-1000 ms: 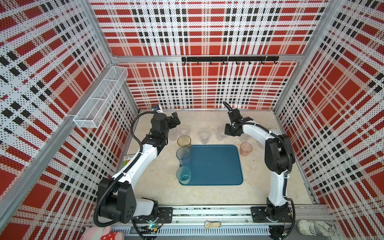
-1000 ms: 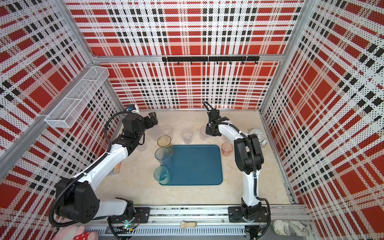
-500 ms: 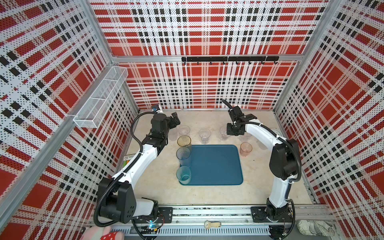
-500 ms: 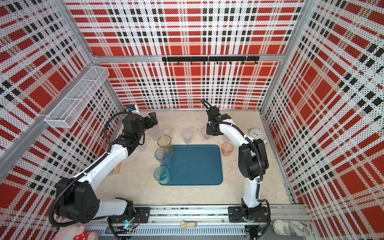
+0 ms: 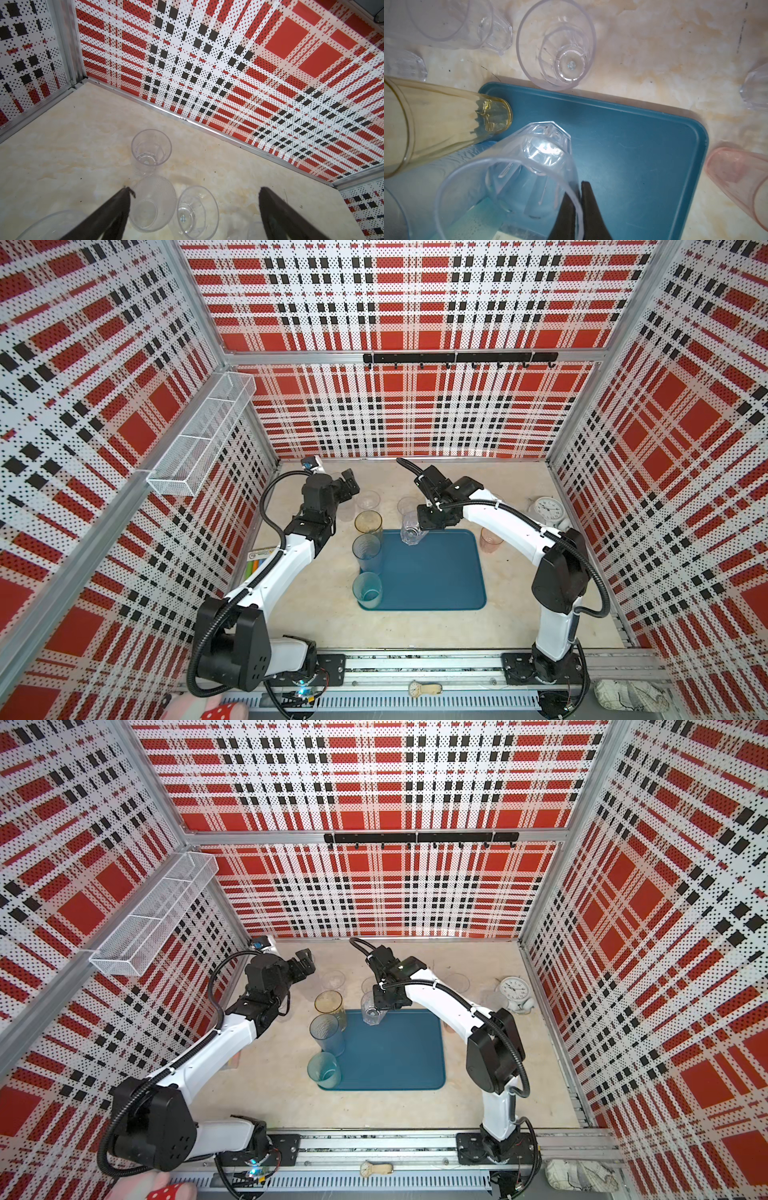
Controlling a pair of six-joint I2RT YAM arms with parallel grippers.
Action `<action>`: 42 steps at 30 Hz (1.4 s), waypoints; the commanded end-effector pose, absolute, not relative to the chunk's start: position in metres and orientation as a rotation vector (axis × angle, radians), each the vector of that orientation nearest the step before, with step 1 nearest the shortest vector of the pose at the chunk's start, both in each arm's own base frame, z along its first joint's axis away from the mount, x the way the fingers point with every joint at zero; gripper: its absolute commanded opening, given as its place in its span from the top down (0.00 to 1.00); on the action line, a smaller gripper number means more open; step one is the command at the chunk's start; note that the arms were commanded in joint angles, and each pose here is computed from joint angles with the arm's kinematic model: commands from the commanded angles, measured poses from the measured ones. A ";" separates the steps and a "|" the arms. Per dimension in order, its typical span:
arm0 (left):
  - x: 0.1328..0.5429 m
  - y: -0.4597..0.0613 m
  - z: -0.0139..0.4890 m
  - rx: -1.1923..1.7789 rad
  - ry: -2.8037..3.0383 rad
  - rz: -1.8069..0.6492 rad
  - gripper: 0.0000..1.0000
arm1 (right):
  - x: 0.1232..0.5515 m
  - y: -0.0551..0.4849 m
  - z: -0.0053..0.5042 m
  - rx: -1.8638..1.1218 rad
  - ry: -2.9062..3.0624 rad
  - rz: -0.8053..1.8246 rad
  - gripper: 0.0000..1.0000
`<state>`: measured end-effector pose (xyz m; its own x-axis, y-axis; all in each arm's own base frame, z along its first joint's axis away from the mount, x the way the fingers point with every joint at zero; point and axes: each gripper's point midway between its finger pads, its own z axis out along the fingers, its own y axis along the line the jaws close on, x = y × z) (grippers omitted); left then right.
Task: Place the glasses into the tray
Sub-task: Pick up the glass from the top-center of the table, then place the glass on the tray.
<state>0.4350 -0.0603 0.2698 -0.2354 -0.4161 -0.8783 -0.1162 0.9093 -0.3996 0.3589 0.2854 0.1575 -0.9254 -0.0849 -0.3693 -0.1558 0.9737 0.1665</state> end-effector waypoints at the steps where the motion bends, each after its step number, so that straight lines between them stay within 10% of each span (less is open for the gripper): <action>1: 0.425 -0.056 0.285 -0.400 1.748 -0.296 0.02 | 0.357 0.298 0.155 -0.133 2.773 0.333 0.96; 42: 0.427 -0.066 0.266 -0.434 1.808 -0.348 0.02 | 0.376 0.351 0.100 0.087 2.763 0.433 0.77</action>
<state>0.4234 -0.0628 0.2585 -0.2505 -0.4651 -0.8491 -0.1219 0.8852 -0.4489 0.3773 0.3403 0.1070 -0.9378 0.0628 -0.3415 -0.0292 0.9658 0.2577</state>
